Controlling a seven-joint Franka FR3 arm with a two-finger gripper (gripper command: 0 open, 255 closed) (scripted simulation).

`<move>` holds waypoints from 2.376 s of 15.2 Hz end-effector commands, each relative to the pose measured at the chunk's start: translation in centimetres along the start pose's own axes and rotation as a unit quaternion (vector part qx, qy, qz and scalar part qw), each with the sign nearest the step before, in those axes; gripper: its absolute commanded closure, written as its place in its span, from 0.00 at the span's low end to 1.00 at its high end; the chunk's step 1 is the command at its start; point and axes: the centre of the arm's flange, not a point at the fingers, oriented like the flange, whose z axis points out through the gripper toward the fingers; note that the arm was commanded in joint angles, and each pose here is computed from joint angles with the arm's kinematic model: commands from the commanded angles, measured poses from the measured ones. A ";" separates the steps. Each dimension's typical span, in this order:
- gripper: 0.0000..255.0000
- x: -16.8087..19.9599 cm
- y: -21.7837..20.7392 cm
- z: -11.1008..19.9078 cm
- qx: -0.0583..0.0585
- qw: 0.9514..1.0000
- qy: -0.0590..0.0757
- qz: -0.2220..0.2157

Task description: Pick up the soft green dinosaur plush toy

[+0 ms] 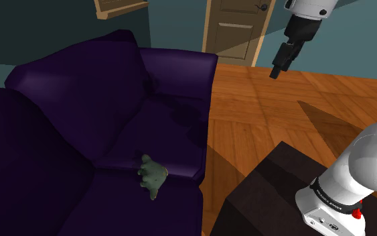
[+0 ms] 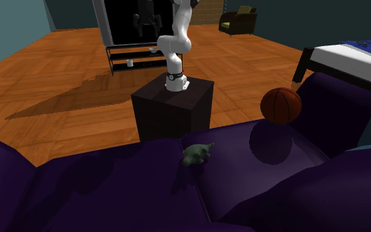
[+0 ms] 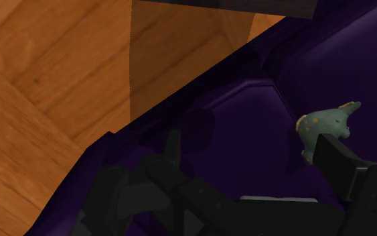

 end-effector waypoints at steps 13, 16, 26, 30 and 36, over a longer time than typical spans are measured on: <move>0.00 3.4 -10.0 11.8 0.002 0.999 -0.013 0.041; 0.00 4.4 -12.5 14.8 0.003 0.999 -0.016 0.051; 0.00 7.7 -20.6 24.6 0.005 0.996 -0.026 0.085; 0.00 9.2 -23.8 28.6 0.005 0.995 -0.030 0.099; 0.00 11.4 -28.5 34.6 0.006 0.992 -0.036 0.119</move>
